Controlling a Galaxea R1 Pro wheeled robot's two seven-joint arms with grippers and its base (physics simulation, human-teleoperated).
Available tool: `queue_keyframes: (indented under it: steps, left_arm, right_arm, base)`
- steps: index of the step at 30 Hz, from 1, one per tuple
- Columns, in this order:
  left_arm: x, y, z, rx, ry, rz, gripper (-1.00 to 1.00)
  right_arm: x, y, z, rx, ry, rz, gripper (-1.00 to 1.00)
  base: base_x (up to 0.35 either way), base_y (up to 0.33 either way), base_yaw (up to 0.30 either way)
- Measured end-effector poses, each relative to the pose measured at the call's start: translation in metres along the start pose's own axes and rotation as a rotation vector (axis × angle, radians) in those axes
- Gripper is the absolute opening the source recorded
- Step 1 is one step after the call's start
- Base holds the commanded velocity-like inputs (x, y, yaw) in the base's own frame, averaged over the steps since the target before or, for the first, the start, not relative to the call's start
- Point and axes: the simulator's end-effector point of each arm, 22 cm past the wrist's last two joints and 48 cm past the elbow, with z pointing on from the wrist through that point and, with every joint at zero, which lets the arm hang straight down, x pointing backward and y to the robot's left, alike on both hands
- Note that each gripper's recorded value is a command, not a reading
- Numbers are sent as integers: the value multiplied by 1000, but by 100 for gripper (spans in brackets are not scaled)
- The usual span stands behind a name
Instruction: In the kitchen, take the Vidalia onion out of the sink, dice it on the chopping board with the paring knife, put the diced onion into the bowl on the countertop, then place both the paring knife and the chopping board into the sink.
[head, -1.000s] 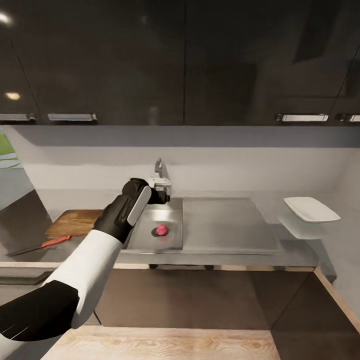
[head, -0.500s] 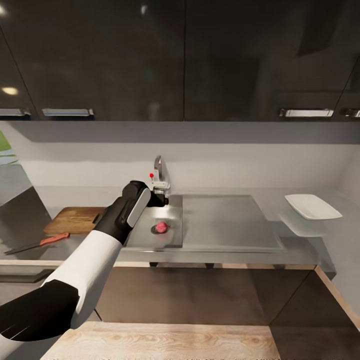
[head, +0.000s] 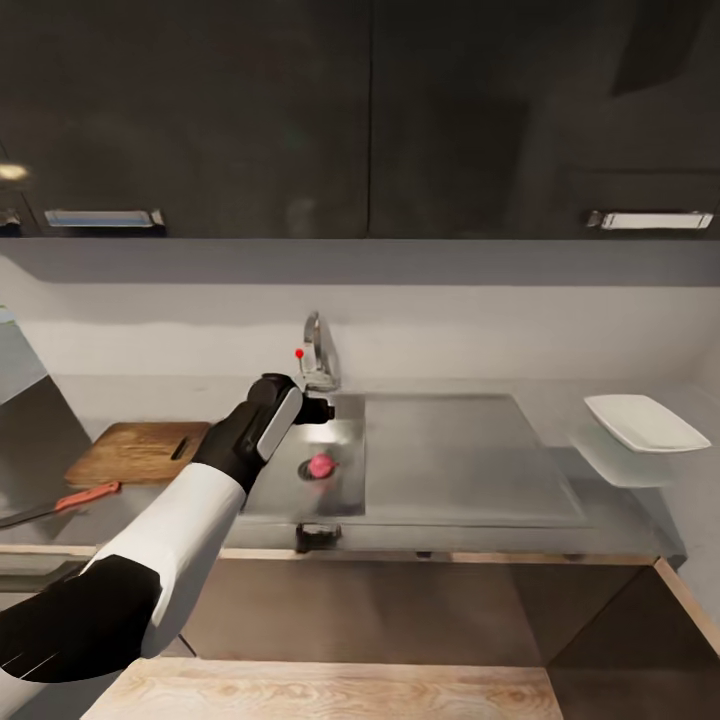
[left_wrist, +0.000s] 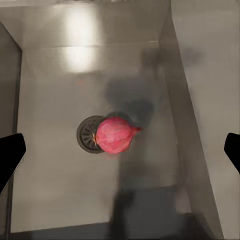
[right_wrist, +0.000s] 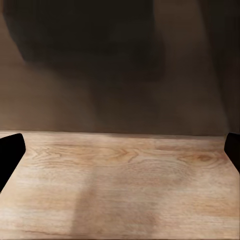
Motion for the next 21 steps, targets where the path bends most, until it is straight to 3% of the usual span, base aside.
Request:
queue_keyframes:
  steps: [7,12,21]
  left_arm:
    - [12,3,11,-5,29,-2,100]
    - [27,6,23,-12,65,-5,100]
    - [56,16,54,-40,78,-40,100]
  right_arm:
    - [4,1,-1,-1,11,1,100]
    - [8,1,-1,-1,20,1,100]
    - [13,1,-3,-1,34,2,100]
  base:
    - [256,0,0]
    - [60,0,0]
    - [9,0,0]
